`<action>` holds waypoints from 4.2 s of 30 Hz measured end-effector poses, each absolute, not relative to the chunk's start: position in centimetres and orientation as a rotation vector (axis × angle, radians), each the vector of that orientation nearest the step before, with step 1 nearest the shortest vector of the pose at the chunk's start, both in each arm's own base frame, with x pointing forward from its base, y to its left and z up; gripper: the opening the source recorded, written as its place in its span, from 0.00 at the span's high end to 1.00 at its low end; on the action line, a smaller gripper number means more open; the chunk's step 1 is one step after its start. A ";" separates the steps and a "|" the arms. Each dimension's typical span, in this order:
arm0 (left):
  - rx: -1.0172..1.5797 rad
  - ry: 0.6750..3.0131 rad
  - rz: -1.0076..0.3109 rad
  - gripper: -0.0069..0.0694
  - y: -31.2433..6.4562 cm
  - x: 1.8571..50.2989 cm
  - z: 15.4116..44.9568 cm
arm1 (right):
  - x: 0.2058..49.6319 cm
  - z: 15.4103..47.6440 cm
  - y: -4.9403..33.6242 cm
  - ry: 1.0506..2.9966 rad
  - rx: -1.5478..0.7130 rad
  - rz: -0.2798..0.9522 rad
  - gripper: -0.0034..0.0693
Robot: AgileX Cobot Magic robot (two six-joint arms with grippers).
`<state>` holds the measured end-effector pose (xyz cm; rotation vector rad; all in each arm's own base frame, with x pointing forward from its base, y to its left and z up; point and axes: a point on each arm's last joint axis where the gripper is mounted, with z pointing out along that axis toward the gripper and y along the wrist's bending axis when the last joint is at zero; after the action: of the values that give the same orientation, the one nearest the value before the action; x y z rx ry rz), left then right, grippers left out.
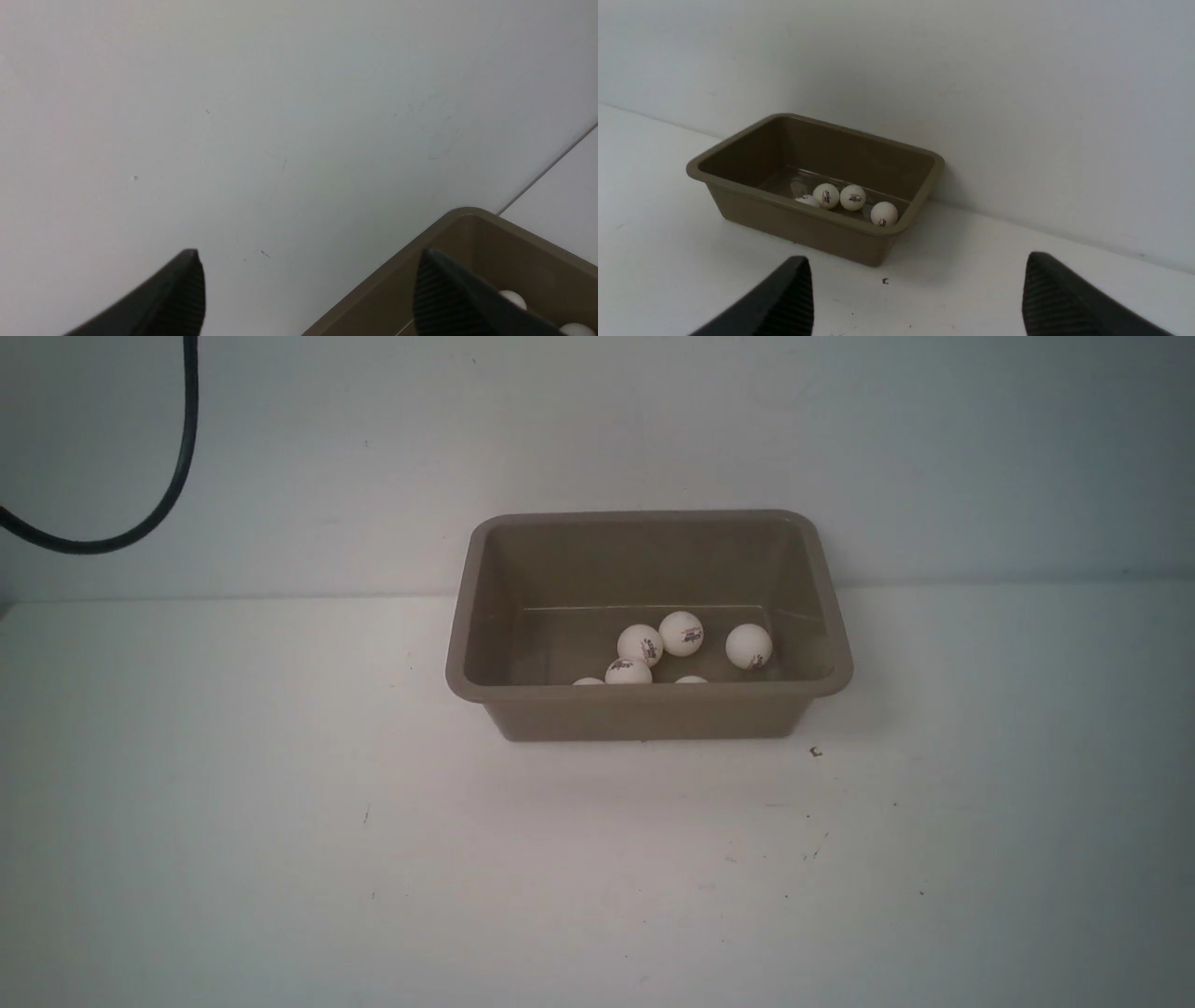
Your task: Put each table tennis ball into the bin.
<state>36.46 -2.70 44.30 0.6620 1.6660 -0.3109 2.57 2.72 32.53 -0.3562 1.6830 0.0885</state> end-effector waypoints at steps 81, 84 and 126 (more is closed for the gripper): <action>0.078 1.653 -0.074 0.28 -0.6 4.8 27.9 | 4.7 24.5 1.9 1.820 -0.312 0.027 0.20; 0.087 1.693 -0.049 0.28 -0.5 5.3 24.7 | 4.7 24.5 1.9 1.820 -0.312 0.027 0.20; 0.129 1.879 0.006 0.28 -0.3 5.2 17.0 | 4.7 24.5 1.9 1.823 -0.313 0.028 0.20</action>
<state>5.22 -0.35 17.02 0.1292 1.8790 0.0057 4.69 1.87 24.50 -0.3128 1.8226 0.0282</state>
